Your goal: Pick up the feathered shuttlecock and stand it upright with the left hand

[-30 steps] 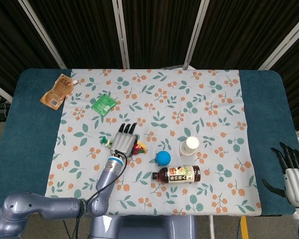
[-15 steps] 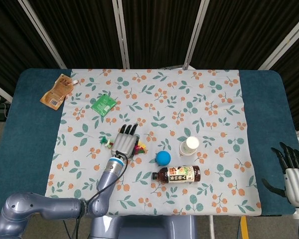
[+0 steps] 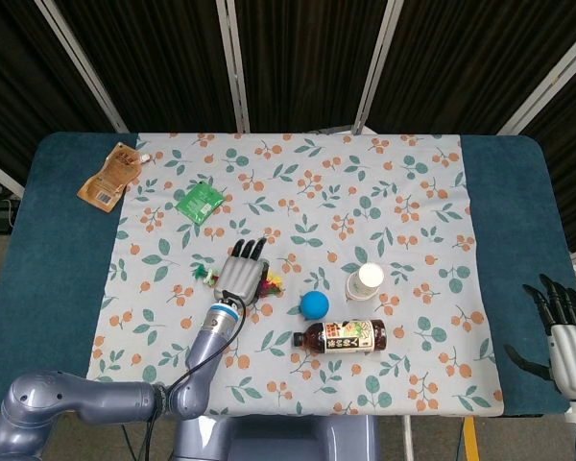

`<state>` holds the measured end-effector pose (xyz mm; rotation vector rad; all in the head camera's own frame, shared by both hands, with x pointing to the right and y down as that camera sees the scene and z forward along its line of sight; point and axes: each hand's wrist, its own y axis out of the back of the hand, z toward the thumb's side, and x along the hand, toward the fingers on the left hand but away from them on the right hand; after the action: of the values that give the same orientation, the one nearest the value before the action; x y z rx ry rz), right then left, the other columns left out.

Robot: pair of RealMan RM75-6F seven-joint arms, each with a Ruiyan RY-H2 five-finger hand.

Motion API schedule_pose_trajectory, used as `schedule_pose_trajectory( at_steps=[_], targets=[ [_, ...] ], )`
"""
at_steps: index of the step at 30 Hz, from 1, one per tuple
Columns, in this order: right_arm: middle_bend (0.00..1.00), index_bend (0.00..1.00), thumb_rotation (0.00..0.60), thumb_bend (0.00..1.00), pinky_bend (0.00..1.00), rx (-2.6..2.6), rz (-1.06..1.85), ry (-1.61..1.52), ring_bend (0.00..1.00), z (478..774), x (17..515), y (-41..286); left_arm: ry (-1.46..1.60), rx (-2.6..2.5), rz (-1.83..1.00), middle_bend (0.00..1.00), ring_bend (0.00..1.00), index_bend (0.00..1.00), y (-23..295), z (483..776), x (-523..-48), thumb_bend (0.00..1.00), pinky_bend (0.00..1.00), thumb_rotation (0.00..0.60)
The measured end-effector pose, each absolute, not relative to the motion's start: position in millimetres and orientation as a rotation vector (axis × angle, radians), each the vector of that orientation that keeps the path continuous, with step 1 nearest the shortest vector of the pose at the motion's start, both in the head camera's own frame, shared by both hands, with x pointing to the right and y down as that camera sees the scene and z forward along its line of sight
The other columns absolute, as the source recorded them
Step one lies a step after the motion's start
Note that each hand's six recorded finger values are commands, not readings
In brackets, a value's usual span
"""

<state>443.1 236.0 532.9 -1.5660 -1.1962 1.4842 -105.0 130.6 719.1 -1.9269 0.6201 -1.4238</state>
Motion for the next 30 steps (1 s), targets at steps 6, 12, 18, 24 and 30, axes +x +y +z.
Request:
schedule_pose_trajectory(
  at_steps=[6, 12, 18, 24, 30],
  targets=[
    [0.0, 0.14, 0.6, 0.1, 0.0, -1.565, 1.485, -1.198, 0.0, 532.8, 443.6, 235.8, 0.648, -1.929, -1.398, 0.0, 0.0, 0.55, 124.4, 707.7, -109.3, 0.57, 0.0, 0.6],
    [0.0, 0.14, 0.6, 0.1, 0.0, -1.564, 1.486, -1.196, 0.0, 532.8, 443.4, 236.1, 0.678, -1.927, -1.375, 0.0, 0.0, 0.55, 117.7, 694.1, -118.6, 0.57, 0.0, 0.6],
    [0.0, 0.14, 0.6, 0.1, 0.0, -1.563, 1.489, -1.195, 0.0, 533.3, 443.5, 236.2, 0.735, -1.935, -1.341, 0.0, 0.0, 0.55, 110.6, 671.3, -134.5, 0.57, 0.0, 0.6],
    [0.0, 0.14, 0.6, 0.1, 0.0, -1.563, 1.489, -1.191, 0.0, 533.6, 442.9, 236.3, 0.807, -1.942, -1.302, 0.0, 0.0, 0.56, 106.6, 642.2, -158.2, 0.57, 0.0, 0.6],
    [0.0, 0.14, 0.6, 0.1, 0.0, -1.557, 1.491, -1.184, 0.0, 533.6, 442.1, 236.9, 0.88, -1.939, -1.286, 0.0, 0.0, 0.56, 103.8, 615.9, -189.0, 0.57, 0.0, 0.6]
  ],
)
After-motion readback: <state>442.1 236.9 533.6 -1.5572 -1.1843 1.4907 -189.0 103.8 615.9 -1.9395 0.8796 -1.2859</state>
